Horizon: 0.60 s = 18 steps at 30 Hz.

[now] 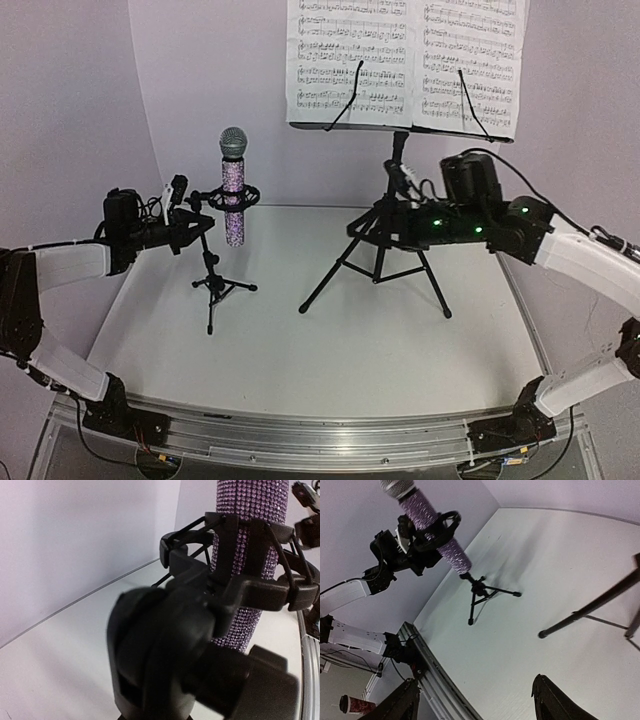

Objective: Pack up the instrument practice props

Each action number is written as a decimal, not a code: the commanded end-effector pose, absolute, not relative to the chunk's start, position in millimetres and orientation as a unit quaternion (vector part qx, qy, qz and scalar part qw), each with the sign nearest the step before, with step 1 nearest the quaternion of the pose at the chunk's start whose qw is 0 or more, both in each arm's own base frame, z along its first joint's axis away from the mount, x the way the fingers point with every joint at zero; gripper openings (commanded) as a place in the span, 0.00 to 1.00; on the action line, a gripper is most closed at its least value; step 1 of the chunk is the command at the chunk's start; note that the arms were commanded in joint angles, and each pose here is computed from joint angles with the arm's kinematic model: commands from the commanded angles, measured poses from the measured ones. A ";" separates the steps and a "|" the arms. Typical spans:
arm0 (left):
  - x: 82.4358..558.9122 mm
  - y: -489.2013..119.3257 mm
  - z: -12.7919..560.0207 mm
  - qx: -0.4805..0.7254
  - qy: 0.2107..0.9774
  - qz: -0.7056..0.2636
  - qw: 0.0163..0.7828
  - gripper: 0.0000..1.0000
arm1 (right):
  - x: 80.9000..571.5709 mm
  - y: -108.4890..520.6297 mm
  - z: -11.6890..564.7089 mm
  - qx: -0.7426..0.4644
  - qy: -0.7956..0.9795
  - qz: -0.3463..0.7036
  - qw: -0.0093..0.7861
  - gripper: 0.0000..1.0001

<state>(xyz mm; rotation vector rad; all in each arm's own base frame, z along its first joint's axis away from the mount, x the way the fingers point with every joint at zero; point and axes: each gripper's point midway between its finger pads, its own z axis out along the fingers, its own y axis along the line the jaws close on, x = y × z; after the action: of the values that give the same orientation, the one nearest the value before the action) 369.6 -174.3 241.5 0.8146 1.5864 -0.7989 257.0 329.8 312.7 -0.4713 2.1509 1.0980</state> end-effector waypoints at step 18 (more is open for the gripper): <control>323.9 -174.2 239.9 0.204 0.698 -0.256 0.637 0.00 | 282.6 567.4 224.4 -0.058 0.745 0.622 0.233 0.54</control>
<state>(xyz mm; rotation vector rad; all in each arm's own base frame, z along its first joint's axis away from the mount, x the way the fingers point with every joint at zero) 328.2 -175.6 239.6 0.5364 1.5923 -0.5773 269.8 533.4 185.0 -0.2752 2.2787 1.4763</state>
